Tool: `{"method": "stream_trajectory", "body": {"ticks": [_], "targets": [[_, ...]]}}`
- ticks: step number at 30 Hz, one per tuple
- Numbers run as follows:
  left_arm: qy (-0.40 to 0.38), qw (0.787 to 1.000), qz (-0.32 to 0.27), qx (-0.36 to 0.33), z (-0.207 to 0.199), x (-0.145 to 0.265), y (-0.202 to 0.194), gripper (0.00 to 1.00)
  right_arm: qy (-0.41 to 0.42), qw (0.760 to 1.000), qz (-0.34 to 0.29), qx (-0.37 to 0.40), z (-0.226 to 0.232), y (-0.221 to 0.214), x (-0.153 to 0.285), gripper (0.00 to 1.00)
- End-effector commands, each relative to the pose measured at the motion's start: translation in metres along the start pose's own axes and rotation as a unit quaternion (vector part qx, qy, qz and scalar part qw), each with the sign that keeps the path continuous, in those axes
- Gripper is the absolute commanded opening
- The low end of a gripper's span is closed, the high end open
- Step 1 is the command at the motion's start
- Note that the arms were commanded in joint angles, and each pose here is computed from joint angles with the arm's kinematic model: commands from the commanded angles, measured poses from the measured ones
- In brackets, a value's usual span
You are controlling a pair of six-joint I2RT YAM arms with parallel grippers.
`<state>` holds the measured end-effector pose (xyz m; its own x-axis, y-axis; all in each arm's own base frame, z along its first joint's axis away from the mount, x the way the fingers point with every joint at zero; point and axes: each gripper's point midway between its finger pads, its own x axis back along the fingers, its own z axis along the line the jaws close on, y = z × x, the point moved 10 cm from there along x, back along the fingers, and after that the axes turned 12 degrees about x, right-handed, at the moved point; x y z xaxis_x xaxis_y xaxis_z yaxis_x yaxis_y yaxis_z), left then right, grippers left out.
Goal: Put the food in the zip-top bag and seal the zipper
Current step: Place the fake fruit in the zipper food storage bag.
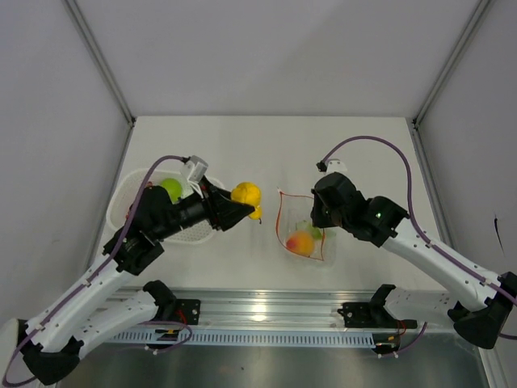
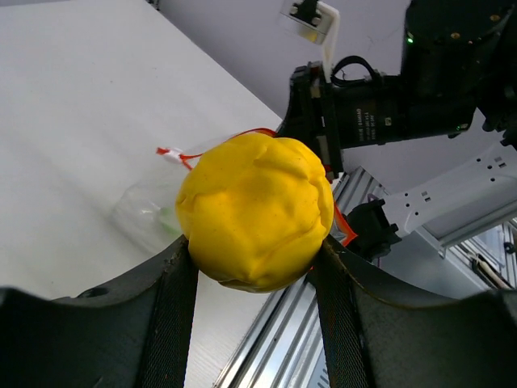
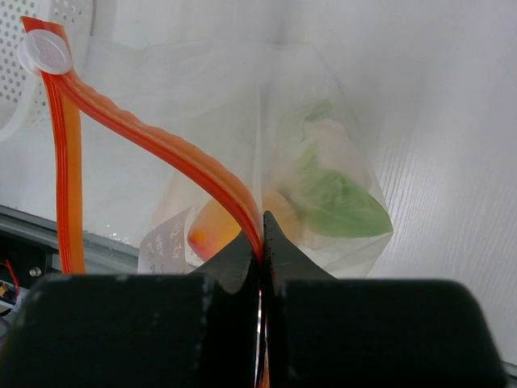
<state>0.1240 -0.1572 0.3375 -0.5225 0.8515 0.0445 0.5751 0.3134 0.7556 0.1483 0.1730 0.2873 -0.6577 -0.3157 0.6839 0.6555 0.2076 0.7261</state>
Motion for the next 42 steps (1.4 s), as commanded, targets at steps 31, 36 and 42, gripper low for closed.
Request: {"method": "stream_trajectory", "body": {"ticks": [31,36,42], "targets": [[-0.040,0.995,-0.039,-0.083,-0.025,-0.086,-0.022,0.01,0.079,0.995,-0.029,-0.052,0.017,0.027,0.014,0.00],[-0.036,0.996,-0.033,-0.078,-0.020,-0.084,-0.032,0.01,0.096,0.992,-0.026,-0.074,0.018,0.030,0.012,0.00],[-0.030,0.997,-0.025,-0.070,-0.014,-0.084,-0.045,0.01,0.106,0.990,-0.031,-0.087,0.017,0.034,0.013,0.00]]}}
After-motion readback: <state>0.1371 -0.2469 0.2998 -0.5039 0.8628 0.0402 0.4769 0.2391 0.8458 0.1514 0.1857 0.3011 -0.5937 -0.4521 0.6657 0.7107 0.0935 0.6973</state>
